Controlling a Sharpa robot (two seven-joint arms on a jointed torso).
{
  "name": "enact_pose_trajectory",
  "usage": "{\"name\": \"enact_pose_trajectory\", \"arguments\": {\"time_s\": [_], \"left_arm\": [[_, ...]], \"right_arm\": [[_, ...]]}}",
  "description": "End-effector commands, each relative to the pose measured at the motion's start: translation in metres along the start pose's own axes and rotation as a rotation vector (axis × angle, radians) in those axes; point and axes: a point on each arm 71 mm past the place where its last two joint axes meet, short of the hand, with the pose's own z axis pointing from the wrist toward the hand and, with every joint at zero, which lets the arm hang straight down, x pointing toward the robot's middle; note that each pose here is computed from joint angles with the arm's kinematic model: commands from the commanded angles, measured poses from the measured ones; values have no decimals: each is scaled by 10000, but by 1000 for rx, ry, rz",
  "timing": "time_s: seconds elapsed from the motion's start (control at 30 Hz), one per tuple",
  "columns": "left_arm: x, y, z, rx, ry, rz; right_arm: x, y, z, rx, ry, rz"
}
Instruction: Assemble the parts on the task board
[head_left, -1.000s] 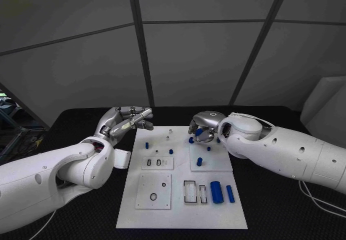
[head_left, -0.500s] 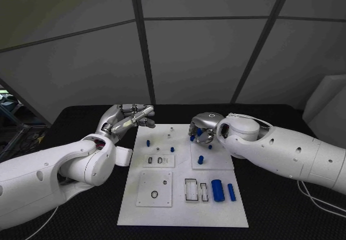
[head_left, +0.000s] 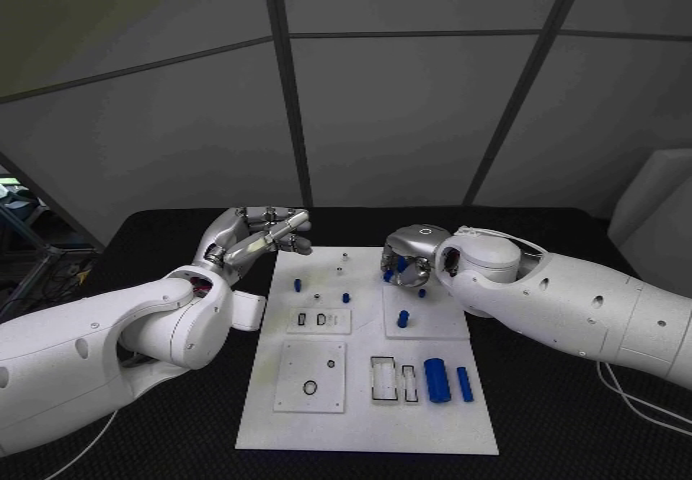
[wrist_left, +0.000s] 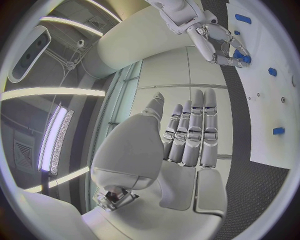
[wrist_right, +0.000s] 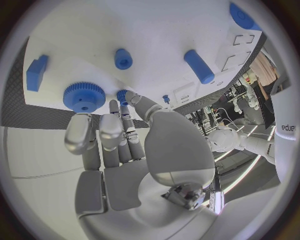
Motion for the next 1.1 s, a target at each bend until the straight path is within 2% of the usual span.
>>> {"name": "enact_pose_trajectory", "arguments": {"time_s": [0.03,0.6,1.1], "left_arm": [[7,-17,2,9,16,2],[-10,-20,4,8,14,4],[-26,-25,15,10,11,6]], "right_arm": [[-37,13,7,-7,-37,-10],[-75,35,15,-13,-89,-12],[-174,112,-55,-33,-195,3]]}}
